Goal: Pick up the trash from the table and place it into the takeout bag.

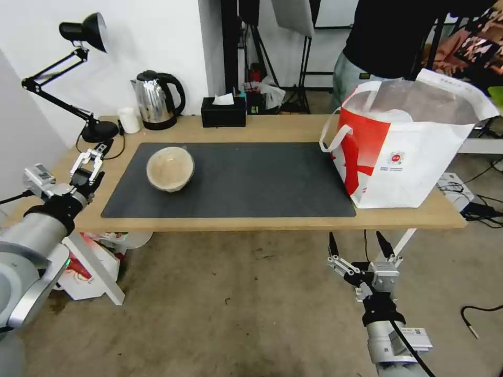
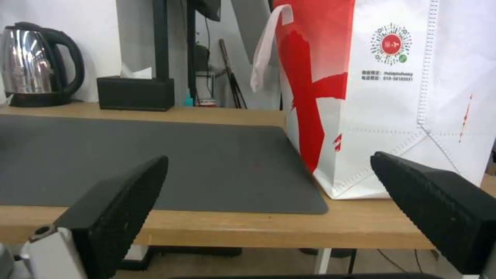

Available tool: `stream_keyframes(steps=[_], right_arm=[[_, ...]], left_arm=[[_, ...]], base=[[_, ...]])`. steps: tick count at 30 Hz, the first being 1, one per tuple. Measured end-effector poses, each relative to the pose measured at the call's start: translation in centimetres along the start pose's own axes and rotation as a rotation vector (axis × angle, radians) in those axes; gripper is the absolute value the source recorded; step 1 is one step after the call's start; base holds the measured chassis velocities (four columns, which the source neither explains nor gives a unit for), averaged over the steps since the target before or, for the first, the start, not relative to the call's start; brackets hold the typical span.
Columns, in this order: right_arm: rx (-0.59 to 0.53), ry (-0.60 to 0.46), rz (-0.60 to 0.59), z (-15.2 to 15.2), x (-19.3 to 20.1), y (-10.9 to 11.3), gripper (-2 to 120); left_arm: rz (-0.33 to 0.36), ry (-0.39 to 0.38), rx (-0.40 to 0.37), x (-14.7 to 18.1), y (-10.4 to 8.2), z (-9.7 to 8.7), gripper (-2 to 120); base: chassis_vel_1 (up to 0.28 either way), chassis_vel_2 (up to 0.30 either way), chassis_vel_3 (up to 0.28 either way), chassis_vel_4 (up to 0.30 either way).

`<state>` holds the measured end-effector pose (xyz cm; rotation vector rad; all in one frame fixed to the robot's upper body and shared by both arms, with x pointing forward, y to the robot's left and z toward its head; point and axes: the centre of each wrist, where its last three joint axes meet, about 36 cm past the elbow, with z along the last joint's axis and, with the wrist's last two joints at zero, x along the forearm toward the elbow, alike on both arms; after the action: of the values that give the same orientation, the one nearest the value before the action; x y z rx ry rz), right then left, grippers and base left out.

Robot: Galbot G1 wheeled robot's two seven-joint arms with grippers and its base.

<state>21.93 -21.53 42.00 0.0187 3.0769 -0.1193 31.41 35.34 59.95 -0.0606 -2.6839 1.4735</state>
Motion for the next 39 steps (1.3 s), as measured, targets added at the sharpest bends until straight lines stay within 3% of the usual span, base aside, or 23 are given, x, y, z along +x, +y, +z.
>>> stream_keyframes(steps=[3,5,19,39], right_arm=[[0.000,0.000,0.000,0.0,0.0,0.0,100],[0.000,0.000,0.000,0.0,0.0,0.0,100],[0.000,0.000,0.000,0.0,0.0,0.0,100],[0.000,0.000,0.000,0.0,0.0,0.0,100]], left_arm=[[-0.013,-0.005,-0.005,-0.3,0.3,-0.1,100],[-0.057,-0.014,-0.019,-0.8,0.6,-0.3,100],[-0.092,0.013,-0.001,-2.3,1.8,0.1,100],[-0.136,0.016,-0.042,-4.1,3.2,0.0,100]], base=[[0.000,0.000,0.000,0.000],[0.000,0.000,0.000,0.000],[0.000,0.000,0.000,0.000],[0.000,0.000,0.000,0.000]])
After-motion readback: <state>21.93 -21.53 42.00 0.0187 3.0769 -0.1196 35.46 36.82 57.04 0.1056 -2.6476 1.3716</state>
